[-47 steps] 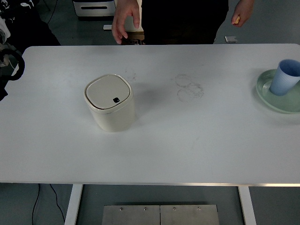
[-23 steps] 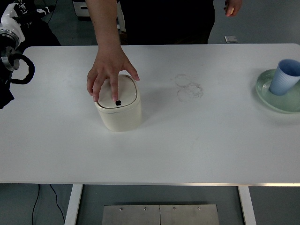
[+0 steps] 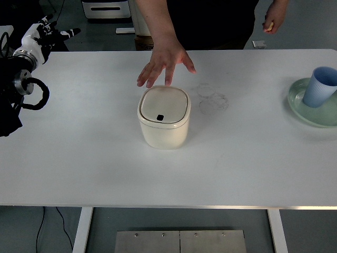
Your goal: Close trash bin
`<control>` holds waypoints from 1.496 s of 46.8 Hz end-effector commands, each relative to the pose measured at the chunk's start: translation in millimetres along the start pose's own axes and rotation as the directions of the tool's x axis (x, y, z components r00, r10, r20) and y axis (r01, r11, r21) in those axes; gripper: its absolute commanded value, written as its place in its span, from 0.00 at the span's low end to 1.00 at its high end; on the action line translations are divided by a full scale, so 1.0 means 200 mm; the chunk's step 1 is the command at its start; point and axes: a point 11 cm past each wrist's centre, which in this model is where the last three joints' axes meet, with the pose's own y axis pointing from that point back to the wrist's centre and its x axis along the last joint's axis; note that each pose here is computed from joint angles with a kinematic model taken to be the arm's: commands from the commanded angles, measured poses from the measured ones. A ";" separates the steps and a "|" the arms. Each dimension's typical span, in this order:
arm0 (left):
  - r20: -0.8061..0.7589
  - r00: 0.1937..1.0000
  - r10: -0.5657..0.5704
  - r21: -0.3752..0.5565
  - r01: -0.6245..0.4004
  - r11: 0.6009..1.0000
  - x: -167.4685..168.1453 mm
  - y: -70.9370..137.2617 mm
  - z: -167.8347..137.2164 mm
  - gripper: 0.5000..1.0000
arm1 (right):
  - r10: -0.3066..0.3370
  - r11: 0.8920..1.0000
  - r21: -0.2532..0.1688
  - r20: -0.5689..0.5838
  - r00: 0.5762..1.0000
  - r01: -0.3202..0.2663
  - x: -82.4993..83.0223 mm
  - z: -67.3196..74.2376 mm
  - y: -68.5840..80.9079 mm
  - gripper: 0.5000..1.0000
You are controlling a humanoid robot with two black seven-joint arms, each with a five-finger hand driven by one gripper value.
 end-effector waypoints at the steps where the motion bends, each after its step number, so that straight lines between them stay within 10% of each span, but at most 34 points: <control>1: -0.009 0.999 -0.034 0.014 0.034 0.999 -0.03 0.01 -0.05 1.00 | 0.000 1.000 0.001 0.000 1.000 0.000 0.00 0.00 0.00 0.98; 70: -0.442 0.891 -0.099 0.054 0.136 0.989 -0.04 0.16 -0.54 1.00 | 0.000 1.000 -0.001 0.000 1.000 0.000 0.00 0.00 0.00 0.98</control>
